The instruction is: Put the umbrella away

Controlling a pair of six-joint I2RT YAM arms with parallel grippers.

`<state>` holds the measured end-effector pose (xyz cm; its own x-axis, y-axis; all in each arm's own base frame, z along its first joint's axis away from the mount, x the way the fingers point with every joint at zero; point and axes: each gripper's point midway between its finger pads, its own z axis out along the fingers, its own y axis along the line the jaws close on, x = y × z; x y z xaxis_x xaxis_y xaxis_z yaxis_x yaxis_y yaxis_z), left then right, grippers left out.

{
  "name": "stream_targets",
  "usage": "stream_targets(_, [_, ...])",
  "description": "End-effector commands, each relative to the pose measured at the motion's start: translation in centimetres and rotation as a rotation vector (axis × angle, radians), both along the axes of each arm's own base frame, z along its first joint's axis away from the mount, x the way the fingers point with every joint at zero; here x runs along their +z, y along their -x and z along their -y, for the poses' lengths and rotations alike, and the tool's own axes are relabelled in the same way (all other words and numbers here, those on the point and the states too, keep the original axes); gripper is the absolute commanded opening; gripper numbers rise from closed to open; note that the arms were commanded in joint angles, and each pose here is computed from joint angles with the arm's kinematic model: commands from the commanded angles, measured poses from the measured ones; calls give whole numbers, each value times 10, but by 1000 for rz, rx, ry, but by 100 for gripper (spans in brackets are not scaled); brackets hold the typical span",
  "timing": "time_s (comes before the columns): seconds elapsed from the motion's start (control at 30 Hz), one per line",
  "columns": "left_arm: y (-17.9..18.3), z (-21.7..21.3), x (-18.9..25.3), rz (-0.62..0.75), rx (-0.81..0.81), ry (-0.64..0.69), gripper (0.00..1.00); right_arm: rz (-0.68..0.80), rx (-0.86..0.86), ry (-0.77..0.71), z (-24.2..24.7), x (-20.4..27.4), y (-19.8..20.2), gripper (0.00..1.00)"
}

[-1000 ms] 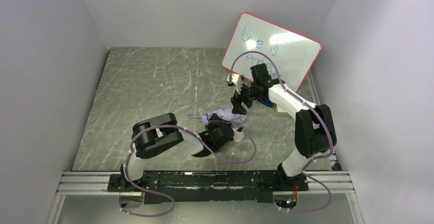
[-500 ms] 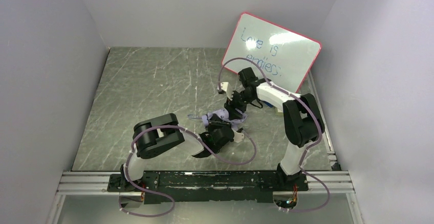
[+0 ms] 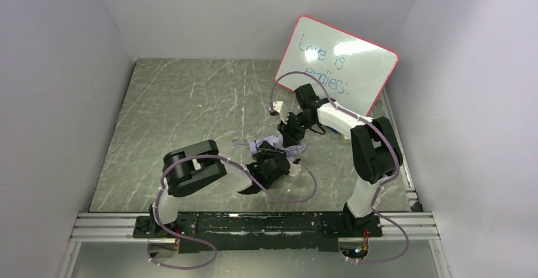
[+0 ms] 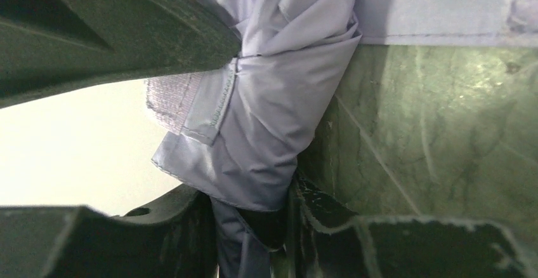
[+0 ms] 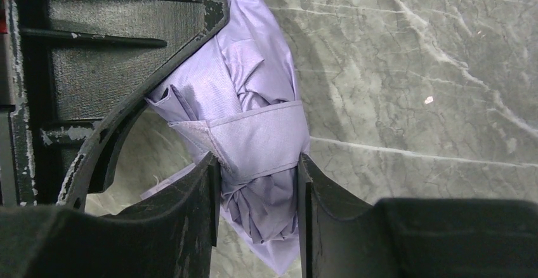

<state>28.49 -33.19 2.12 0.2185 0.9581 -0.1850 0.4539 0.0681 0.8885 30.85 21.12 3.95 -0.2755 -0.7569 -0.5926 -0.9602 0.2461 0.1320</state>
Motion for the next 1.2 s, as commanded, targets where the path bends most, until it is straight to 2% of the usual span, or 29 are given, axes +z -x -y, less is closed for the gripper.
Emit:
stream_targets(0.0, [27, -24, -45, -193, -66, -191, 44, -36, -54, 176, 26, -47, 12, 23])
stream_targets(0.27, [29, -16, 21, -195, -66, -47, 63, 1, -66, 208, 27, -50, 6, 24])
stream_targets(0.47, [43, -35, 65, -294, -91, 133, 67, 37, -80, 228, 31, -52, 3, 24])
stream_targets(0.63, [23, -79, 76, -509, 4, 307, 65, 83, -80, 270, 33, -54, -1, 24])
stream_targets(0.77, [-14, -125, 81, -587, 119, 450, 64, 113, -63, 284, 30, -54, 1, 24])
stream_targets(0.87, [-29, -142, 94, -730, 124, 620, 64, 135, -47, 288, 27, -53, 3, 23])
stream_targets(1.03, [-40, -131, 124, -931, -6, 808, 65, 161, -47, 286, 28, -52, 7, 23])
stream_targets(1.17, [-38, -99, 144, -1136, -187, 851, 71, 179, -51, 287, 30, -52, 8, 23])
